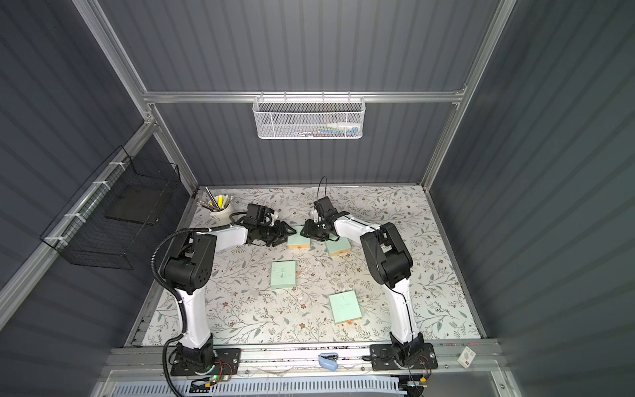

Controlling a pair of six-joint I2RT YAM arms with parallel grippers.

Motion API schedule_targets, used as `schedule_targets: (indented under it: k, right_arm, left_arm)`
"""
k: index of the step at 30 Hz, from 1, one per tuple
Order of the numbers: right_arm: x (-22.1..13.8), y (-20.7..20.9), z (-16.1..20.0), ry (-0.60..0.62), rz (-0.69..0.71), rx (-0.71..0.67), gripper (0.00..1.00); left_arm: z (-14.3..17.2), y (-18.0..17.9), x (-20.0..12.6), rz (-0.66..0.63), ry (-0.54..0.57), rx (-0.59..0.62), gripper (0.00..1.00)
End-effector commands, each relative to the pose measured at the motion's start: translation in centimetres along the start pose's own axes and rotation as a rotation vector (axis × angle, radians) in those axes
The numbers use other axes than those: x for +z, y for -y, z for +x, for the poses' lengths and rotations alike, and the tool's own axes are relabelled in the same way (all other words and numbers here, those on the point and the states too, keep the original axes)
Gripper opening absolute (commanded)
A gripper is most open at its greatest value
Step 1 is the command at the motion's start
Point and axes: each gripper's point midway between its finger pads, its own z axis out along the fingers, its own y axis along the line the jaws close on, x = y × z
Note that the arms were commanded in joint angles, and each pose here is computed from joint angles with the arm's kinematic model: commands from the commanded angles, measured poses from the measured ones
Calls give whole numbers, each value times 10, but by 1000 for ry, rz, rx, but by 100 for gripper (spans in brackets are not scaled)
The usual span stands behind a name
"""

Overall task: Take out the earrings from the drawer-style jewelry box
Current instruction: Adjust the jewelry box at the center of the board.

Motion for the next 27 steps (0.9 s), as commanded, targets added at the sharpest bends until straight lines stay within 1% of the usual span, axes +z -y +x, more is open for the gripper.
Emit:
schedule_targets:
  k: [1, 10, 14, 17, 19, 22, 27]
  right_arm:
    - [6, -18, -6, -20, -81, -28, 49]
    - [21, -35, -13, -34, -138, -46, 49]
    - [27, -44, -13, -38, -147, -58, 50]
    - [25, -46, -19, -15, -134, -48, 50]
    - [19, -45, -28, 24, -107, -39, 53]
    - [5, -38, -42, 79, -71, -3, 53]
    - [-39, -34, -56, 201, -28, -2, 54]
  left_arm:
    - [0, 4, 6, 12, -7, -18, 59]
    - [2, -9, -11, -32, 37, -60, 59]
    - [11, -10, -20, -36, 41, -60, 63]
    - [19, -14, -25, -41, 45, -71, 63]
    - [25, -15, -30, -43, 48, -80, 63]
    - [33, -20, -40, -69, 60, -83, 69]
    - [36, -12, -70, -101, 106, -42, 70]
